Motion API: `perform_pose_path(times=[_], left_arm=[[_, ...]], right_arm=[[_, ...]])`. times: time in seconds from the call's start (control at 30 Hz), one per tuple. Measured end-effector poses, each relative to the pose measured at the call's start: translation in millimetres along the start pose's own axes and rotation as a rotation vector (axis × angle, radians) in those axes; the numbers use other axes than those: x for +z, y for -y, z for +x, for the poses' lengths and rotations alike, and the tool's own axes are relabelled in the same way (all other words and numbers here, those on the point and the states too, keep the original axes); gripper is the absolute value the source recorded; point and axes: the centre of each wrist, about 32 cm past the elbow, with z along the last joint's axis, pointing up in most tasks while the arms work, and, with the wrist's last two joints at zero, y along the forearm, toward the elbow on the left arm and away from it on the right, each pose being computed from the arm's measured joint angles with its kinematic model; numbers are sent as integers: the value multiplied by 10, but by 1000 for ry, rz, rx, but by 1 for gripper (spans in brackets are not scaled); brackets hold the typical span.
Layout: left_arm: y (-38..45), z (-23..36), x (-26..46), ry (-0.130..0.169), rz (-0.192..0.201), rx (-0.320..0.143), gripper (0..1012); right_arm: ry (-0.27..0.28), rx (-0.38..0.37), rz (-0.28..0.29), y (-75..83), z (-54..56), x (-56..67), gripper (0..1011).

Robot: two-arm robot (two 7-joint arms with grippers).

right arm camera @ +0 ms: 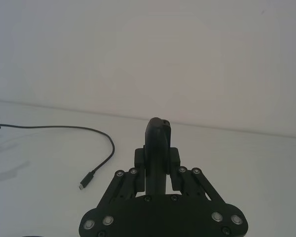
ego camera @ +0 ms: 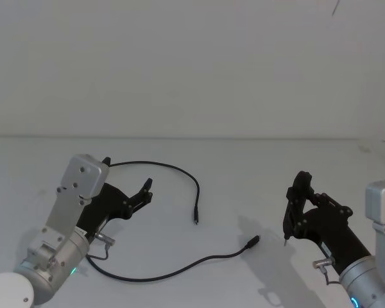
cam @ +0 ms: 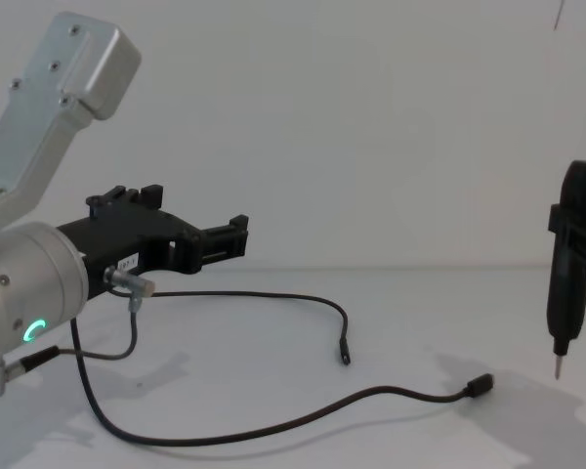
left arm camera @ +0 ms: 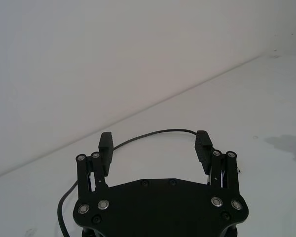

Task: Pick up the data cable with the one hand.

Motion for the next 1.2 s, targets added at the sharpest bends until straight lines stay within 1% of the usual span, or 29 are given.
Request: perform_pose_path(times=[1.1,1.2], left_arm=[[0,0,0,0,0,0,1001],[-5,7,5,2,2,-2,1001]], right_arm=[[0,0,0,0,0,0,279],[0,0,0,0,0,0,279]])
